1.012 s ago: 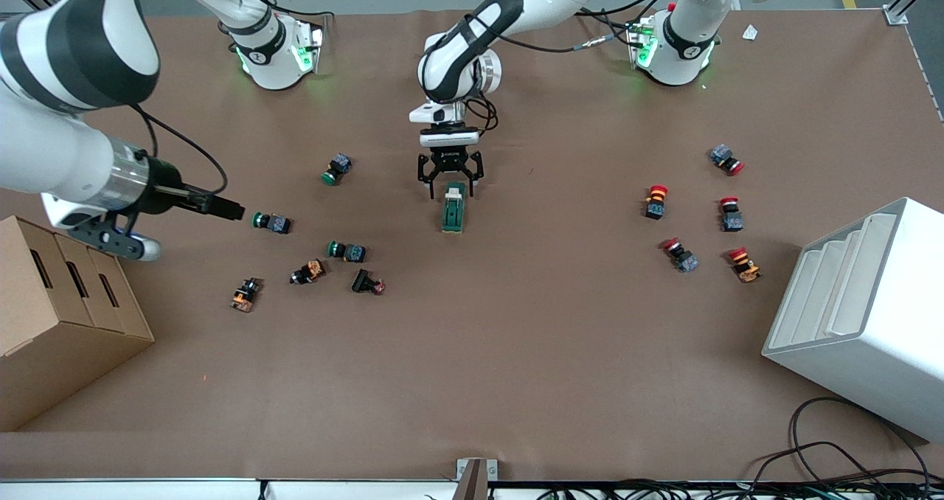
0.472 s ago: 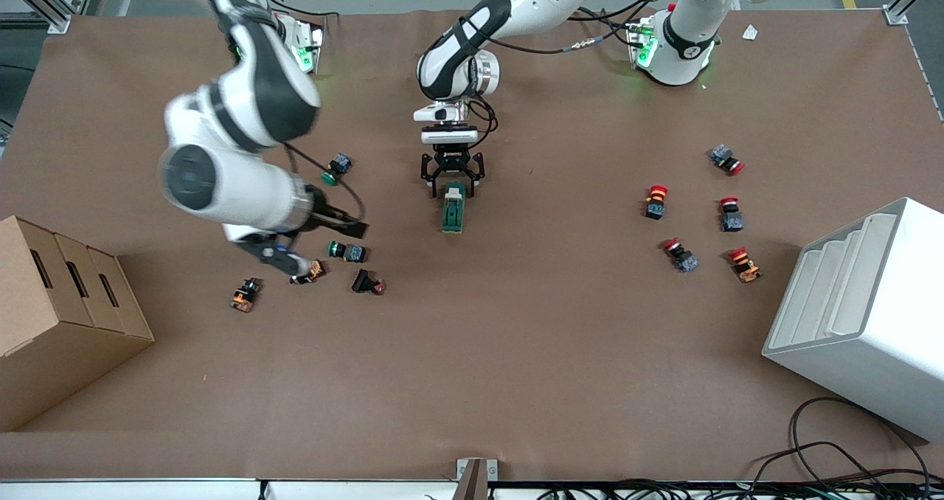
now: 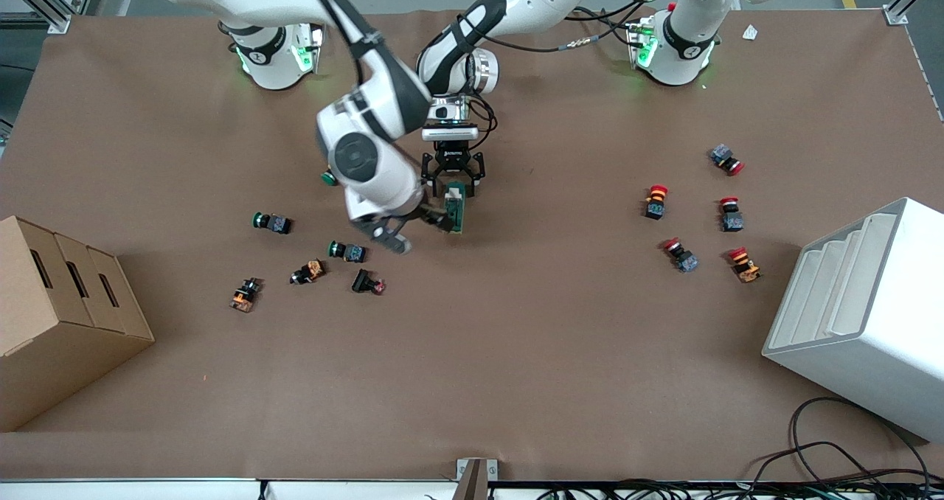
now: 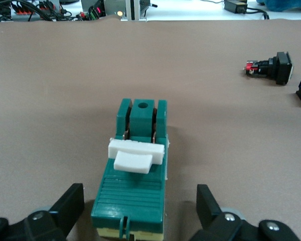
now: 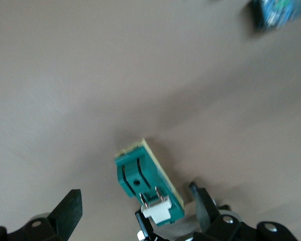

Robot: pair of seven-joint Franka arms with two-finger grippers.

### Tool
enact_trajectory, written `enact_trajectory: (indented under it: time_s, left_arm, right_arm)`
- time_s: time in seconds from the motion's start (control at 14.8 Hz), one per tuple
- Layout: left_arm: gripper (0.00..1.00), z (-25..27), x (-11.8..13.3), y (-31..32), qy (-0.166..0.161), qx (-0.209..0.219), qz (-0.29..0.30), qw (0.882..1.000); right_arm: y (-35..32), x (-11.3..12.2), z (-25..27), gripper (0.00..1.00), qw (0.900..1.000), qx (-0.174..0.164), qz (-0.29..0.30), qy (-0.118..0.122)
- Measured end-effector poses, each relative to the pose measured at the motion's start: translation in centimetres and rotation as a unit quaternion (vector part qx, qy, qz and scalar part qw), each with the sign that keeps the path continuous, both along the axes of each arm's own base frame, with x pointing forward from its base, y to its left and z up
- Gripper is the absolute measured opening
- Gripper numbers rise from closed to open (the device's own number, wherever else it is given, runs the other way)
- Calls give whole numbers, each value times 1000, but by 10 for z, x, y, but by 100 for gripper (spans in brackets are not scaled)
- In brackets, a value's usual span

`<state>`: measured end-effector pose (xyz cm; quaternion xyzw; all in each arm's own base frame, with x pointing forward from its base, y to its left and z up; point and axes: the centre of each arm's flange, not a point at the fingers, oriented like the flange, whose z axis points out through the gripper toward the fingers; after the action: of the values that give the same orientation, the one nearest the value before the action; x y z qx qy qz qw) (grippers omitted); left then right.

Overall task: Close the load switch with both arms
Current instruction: 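Reach the right gripper to the white switch handle, then push the white handle down into the contacts with the right gripper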

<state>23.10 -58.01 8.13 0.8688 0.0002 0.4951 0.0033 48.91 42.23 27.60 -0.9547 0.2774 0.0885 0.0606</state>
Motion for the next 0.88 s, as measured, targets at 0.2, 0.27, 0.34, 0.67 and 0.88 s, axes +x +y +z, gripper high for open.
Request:
enact_trajectory:
  time_s: [0.2, 0.27, 0.34, 0.67, 0.88]
  left_arm:
    - [99, -1, 0, 0, -2, 0, 0, 1000]
    - [99, -1, 0, 0, -3, 0, 0, 1000]
    - [99, -1, 0, 0, -3, 1, -1, 1000]
    - [99, -3, -1, 1, -11, 2, -7, 1000]
    - [99, -3, -1, 1, -11, 2, -7, 1000]
  right_arm:
    - [29, -36, -23, 100, 1000, -14, 10, 12]
    - [33, -42, -27, 100, 1000, -17, 12, 15]
    - [36, -45, -31, 100, 1000, -19, 14, 17]
    - [46, -52, -43, 100, 1000, -3, -1, 16]
    - [57, -60, -68, 100, 1000, 2, -7, 5]
